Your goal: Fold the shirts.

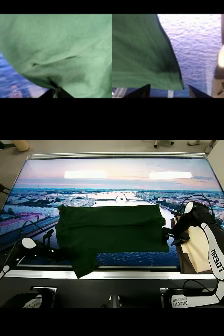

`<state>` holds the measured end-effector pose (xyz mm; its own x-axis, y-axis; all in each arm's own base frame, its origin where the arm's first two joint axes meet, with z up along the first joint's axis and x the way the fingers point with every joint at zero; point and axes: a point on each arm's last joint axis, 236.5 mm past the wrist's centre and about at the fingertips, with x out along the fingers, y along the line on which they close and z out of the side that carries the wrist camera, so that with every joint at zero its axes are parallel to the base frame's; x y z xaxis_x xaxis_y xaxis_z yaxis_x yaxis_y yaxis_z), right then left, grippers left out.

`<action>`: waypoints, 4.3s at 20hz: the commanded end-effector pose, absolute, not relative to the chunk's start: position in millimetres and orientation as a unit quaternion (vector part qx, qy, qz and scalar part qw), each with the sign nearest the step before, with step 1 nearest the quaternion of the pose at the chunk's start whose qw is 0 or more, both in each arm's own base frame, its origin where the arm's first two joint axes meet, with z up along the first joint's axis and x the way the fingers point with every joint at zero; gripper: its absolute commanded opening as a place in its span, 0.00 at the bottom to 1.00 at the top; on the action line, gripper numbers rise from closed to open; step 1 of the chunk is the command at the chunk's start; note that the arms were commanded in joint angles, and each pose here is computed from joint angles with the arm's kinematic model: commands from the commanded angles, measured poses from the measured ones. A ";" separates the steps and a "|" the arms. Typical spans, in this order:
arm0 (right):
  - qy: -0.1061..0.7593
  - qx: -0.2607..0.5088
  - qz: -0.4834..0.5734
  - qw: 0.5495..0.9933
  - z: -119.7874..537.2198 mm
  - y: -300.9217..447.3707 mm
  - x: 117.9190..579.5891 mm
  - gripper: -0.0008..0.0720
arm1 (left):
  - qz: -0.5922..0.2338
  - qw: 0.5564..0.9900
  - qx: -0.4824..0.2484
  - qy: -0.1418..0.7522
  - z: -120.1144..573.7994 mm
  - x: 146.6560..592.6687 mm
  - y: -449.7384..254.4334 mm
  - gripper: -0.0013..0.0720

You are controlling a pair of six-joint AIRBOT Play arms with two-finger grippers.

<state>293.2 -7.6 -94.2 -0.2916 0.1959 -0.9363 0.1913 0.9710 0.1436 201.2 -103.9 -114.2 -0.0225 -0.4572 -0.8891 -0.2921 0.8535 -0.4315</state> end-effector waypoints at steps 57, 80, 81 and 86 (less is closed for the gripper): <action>0.544 0.282 0.231 0.755 194.6 127.1 366.6 0.04 | -0.268 0.655 -0.387 0.591 -78.1 391.1 -466.7 0.05; 0.581 0.389 0.344 0.626 41.1 339.1 441.7 0.76 | -0.131 0.890 -0.132 0.416 179.3 430.8 -70.3 0.05; 0.602 0.340 0.312 0.652 33.9 295.5 440.4 0.76 | -0.131 0.890 -0.131 0.417 176.5 430.9 -70.3 0.05; 0.731 0.167 0.091 0.655 -50.4 104.5 398.0 0.82 | -0.131 0.885 -0.133 0.427 163.9 429.3 -73.3 0.05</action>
<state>432.6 201.9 -13.4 0.0435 0.6059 -0.7944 0.0532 0.7926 0.6074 431.8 -72.3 170.3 0.6126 -0.3449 -0.7112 0.1177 0.9296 -0.3494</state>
